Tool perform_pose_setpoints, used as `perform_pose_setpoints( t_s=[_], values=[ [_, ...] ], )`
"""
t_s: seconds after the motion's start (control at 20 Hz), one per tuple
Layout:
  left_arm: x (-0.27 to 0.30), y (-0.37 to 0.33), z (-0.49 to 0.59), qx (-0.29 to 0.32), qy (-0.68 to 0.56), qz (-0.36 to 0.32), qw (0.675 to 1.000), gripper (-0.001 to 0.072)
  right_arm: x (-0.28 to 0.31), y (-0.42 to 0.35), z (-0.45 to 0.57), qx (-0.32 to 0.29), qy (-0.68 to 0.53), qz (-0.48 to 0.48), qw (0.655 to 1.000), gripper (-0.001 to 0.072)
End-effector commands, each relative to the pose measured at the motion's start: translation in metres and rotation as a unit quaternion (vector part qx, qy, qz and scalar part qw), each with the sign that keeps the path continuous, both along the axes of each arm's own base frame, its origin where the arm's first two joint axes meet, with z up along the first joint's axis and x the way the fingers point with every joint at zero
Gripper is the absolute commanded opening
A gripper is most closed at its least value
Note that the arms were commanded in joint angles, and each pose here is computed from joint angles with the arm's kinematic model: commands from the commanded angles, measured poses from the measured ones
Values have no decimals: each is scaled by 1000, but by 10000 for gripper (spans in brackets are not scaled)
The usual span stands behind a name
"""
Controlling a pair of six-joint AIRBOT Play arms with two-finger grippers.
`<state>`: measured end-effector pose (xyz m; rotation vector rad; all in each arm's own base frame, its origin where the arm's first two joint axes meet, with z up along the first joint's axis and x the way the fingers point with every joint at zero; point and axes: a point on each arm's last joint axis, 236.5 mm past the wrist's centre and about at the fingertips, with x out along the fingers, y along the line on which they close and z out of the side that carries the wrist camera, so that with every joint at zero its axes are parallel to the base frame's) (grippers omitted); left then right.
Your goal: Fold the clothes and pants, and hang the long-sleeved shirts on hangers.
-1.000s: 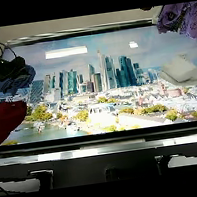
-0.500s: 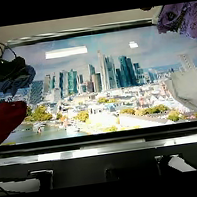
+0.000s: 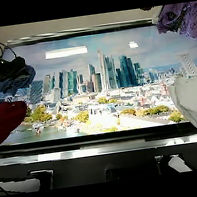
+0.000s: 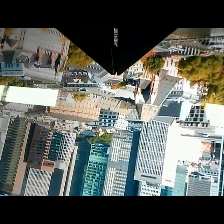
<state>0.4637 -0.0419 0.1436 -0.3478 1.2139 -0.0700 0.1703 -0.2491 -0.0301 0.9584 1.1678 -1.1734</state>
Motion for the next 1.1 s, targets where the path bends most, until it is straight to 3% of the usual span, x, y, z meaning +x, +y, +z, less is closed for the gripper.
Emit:
perform_pose_setpoints(
  t_s=[0.0,0.05,0.1,0.25,0.3,0.4,0.55,0.75,0.8,0.85,1.05],
  values=[
    [0,0,0,0,0,0,1000,22,-20,-2,-2,-8,40,0,999,36],
    [0,0,0,0,0,0,1000,22,-24,-3,-2,-8,50,0,999,43],
    [0,0,0,0,0,0,1000,22,-29,-3,-1,-8,60,1,998,98],
    [0,0,0,0,0,0,1000,22,-41,-3,1,-9,86,3,996,369],
    [0,0,0,0,0,0,1000,22,-41,-7,4,-18,87,5,996,372],
    [0,0,0,0,0,0,1000,22,-11,-24,23,-57,26,25,998,363],
    [1,0,0,0,-1,0,1000,23,95,-30,81,-103,-179,115,972,198],
    [0,0,4,16,-17,-39,999,22,201,58,124,-131,-256,337,897,169],
    [-2,1,8,20,-23,-46,999,21,221,96,126,-127,-263,392,873,115],
    [-3,2,13,26,-30,-51,998,21,237,133,128,-125,-270,441,847,67],
    [-21,6,24,46,-57,-66,995,21,259,273,134,-94,-298,577,754,66]
  ],
)
